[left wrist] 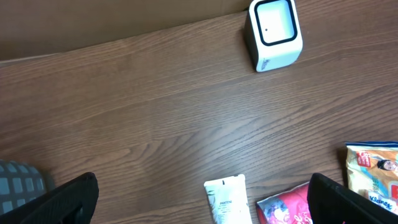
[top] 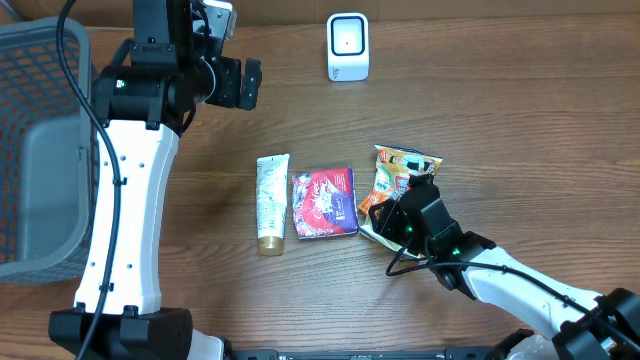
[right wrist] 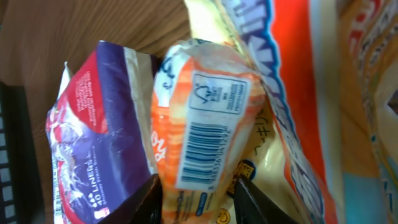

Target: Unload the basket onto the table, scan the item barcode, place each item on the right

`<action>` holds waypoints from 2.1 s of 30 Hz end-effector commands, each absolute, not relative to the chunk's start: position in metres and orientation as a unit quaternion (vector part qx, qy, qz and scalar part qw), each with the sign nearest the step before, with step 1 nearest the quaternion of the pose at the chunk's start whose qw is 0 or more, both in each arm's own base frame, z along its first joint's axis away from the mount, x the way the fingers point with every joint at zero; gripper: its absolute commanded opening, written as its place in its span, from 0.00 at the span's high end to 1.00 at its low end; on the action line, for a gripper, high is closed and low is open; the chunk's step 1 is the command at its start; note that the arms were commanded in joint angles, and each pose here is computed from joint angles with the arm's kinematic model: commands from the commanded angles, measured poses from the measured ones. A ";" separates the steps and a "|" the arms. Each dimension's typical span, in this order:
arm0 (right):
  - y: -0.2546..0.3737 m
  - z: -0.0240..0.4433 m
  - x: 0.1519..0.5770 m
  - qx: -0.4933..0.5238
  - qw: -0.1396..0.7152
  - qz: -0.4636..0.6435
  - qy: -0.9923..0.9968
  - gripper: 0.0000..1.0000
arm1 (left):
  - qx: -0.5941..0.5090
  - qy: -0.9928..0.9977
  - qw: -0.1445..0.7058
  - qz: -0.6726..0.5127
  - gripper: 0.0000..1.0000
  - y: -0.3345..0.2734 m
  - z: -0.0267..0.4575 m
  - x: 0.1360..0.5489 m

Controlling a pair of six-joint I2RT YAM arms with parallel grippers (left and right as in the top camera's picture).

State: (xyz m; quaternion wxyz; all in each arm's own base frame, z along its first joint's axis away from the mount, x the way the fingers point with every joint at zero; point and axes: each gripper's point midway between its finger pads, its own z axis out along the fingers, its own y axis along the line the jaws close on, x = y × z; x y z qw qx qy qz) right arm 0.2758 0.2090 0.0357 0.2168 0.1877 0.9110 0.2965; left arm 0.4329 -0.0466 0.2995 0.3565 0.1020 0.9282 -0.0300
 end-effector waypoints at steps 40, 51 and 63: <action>0.230 0.162 0.265 -0.311 0.273 0.197 0.889 0.96 | 0.257 0.901 0.264 -0.229 0.22 -0.119 0.254 0.401; 0.225 0.159 0.266 -0.318 0.275 0.178 0.889 0.96 | 0.194 0.847 0.091 -0.486 0.96 -0.176 0.205 0.378; 0.233 0.170 0.277 -0.318 0.308 0.188 0.877 0.96 | 0.064 0.777 -0.044 -0.624 0.19 -0.197 0.197 0.367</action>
